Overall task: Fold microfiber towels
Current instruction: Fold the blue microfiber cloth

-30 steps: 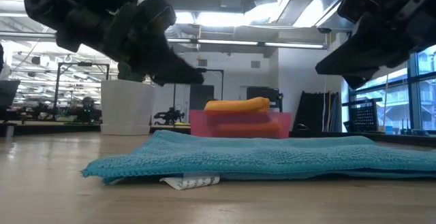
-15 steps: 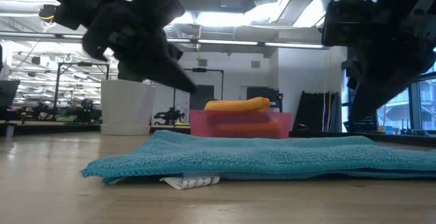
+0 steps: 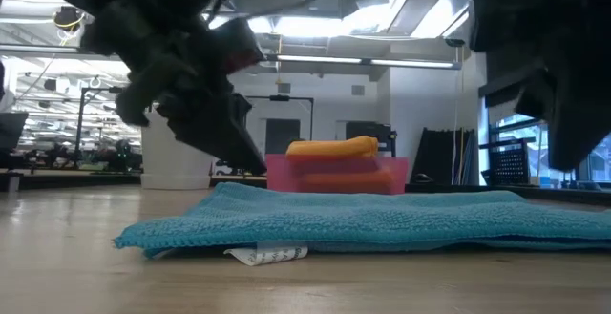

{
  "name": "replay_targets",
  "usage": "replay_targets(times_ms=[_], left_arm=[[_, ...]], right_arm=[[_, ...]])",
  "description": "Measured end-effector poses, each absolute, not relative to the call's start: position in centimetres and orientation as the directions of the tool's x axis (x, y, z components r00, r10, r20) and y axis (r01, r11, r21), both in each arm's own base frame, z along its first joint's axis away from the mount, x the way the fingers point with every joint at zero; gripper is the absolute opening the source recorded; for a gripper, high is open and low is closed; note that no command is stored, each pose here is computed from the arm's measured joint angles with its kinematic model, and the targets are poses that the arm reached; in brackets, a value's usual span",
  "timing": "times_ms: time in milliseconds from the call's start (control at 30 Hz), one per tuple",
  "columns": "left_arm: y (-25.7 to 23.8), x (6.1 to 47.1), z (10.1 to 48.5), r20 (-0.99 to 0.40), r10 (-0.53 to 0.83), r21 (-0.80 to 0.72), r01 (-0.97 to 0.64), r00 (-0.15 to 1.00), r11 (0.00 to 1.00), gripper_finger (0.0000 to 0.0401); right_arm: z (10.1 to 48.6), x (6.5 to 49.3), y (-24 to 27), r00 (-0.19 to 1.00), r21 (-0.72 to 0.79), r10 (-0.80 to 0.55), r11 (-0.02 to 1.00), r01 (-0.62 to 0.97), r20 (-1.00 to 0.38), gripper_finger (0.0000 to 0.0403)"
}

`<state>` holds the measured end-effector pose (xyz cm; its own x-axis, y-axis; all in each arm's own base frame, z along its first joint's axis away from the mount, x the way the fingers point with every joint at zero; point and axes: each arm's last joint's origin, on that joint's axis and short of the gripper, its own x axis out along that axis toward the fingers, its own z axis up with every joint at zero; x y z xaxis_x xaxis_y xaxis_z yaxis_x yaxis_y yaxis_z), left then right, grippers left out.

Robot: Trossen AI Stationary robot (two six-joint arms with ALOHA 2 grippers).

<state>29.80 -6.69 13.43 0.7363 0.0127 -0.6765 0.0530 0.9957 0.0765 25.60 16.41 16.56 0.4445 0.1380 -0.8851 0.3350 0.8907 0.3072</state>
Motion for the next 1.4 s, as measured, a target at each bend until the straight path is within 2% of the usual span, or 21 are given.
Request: replay_targets(times_ms=[133,333,667,900,1067,1267,1400], left_arm=[[-6.4,30.9,13.1,-0.690,0.001,0.059,0.055,0.724,0.997,0.0000],[-6.5,31.8,12.3,-0.746,-0.003,0.037,0.046,0.666,0.998,0.0000],[-7.5,31.3,11.8,-0.839,-0.006,-0.012,-0.008,0.544,1.000,0.0000],[-9.6,30.7,11.8,-0.840,-0.048,-0.039,0.027,0.540,0.999,0.0000],[-11.0,30.7,11.9,-0.810,-0.100,-0.080,0.059,0.579,0.995,0.0000],[-12.5,30.8,12.5,-0.766,-0.150,-0.096,0.119,0.625,0.988,0.0000],[-13.1,31.6,13.6,-0.740,-0.162,-0.078,0.157,0.652,0.985,0.0000]], right_arm=[[15.7,24.7,15.9,0.386,0.245,0.061,0.860,0.449,-0.921,0.0005],[13.7,23.4,15.3,0.275,0.229,0.090,0.818,0.528,-0.957,0.0005],[13.3,23.2,13.7,0.180,0.178,0.088,0.793,0.582,-0.980,0.0006],[13.1,23.6,10.2,0.071,0.070,0.032,0.786,0.614,-0.997,0.0006],[13.2,24.7,7.4,0.085,0.039,-0.015,0.806,0.591,-0.996,0.0006],[13.7,26.2,4.3,0.129,-0.067,-0.158,0.845,0.530,-0.979,0.0006],[14.8,27.9,2.5,0.222,-0.154,-0.275,0.882,0.445,-0.935,0.0006]])
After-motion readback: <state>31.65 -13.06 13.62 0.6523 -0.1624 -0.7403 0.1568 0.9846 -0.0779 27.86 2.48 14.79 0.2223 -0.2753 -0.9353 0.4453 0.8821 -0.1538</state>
